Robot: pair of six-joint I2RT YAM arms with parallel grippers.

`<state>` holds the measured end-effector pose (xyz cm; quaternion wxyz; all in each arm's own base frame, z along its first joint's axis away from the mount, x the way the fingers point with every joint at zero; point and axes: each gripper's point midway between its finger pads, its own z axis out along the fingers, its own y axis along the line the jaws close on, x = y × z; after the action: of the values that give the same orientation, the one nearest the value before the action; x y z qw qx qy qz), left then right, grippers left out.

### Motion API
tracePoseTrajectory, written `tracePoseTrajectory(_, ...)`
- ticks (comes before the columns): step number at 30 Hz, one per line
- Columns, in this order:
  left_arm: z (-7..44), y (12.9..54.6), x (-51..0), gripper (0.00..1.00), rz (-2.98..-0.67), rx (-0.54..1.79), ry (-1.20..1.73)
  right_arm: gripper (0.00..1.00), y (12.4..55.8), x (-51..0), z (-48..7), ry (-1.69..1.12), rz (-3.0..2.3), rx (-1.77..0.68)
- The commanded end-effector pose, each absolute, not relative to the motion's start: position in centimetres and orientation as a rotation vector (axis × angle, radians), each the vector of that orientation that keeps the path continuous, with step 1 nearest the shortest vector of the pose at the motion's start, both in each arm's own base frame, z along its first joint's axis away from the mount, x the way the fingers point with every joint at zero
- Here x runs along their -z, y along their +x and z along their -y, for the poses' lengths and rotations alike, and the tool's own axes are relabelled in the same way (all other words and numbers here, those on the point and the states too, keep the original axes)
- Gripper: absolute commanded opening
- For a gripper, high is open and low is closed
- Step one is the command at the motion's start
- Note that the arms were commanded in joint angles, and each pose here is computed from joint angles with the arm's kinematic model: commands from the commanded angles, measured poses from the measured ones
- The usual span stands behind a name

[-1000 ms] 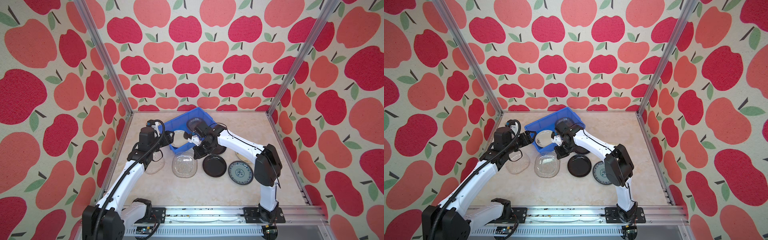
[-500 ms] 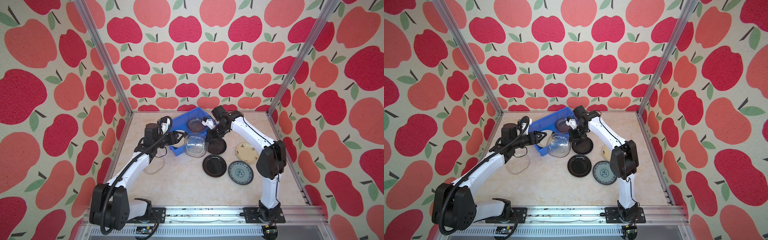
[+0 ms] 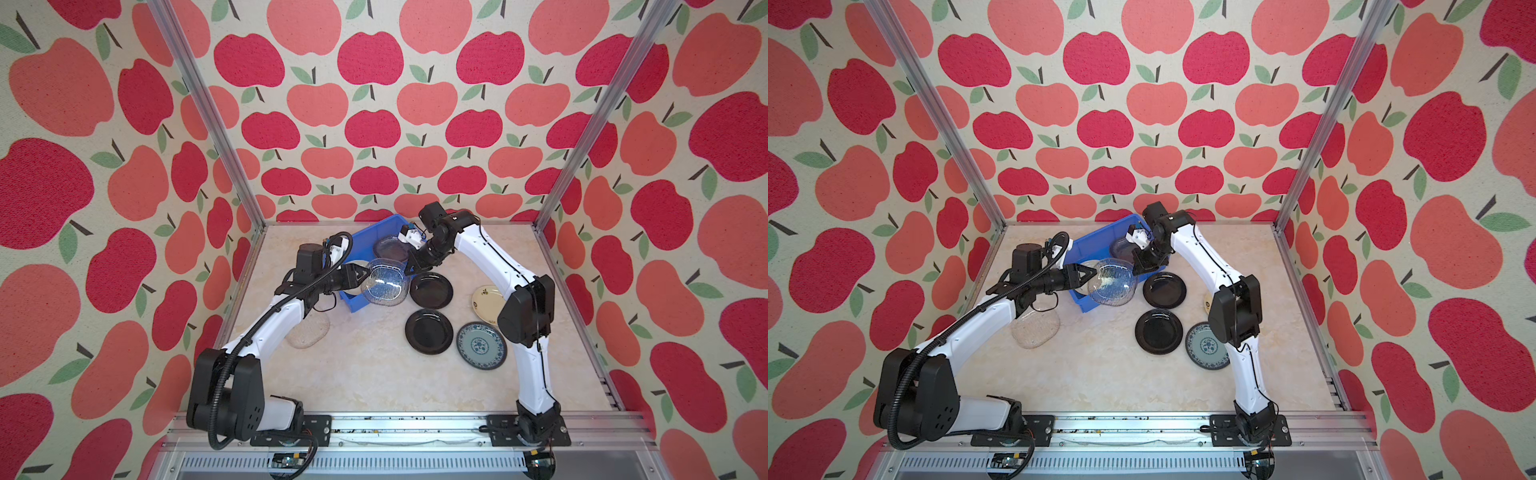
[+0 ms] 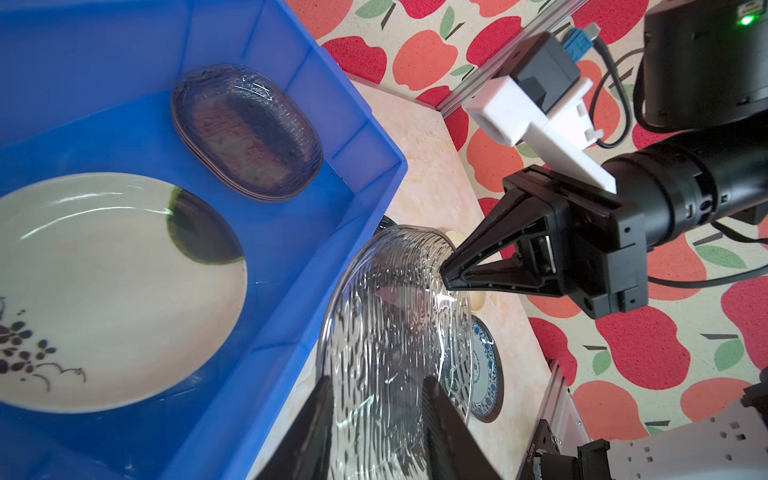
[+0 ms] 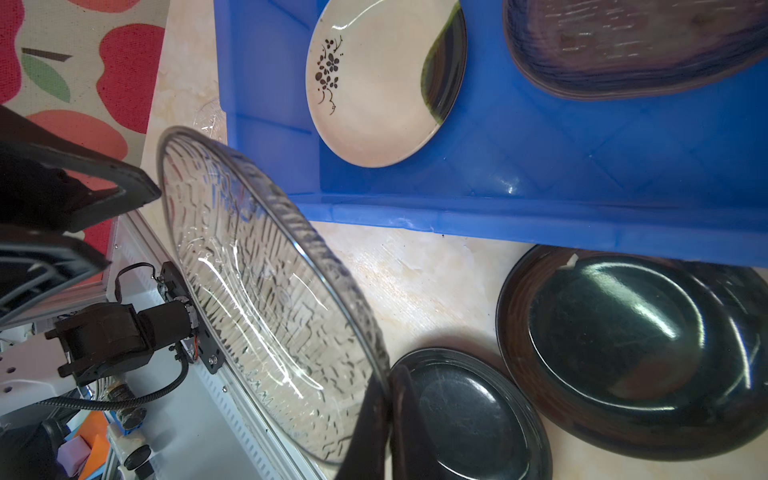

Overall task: Place the plates into the plastic bin on the countertop
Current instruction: 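Lift the glass plate toward the bin while the left gripper reaches to grasp it, then lower the glass plate into the bin with the left gripper while the right releases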

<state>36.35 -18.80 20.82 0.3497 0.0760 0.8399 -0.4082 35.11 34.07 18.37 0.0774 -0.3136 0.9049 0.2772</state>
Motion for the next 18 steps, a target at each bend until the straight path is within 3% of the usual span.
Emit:
tracePoseTrajectory(1,18.2,37.2,-20.1,0.36,-2.207,0.986,0.194,0.0,34.7,-18.8,-34.2,-0.978,-2.71,-0.861)
tracePoseTrajectory(5,17.5,37.7,-19.5,0.35,-2.235,0.927,0.164,0.0,34.8,-18.8,-34.0,-0.983,-2.722,-0.844)
tracePoseTrajectory(10,17.0,38.1,-20.0,0.49,-2.215,0.899,0.151,0.0,35.0,-18.6,-33.9,-0.991,-2.734,-0.816)
tracePoseTrajectory(18,17.4,38.8,-18.7,0.42,-2.244,0.927,0.147,0.0,35.6,-19.2,-34.7,-0.992,-2.709,-0.841)
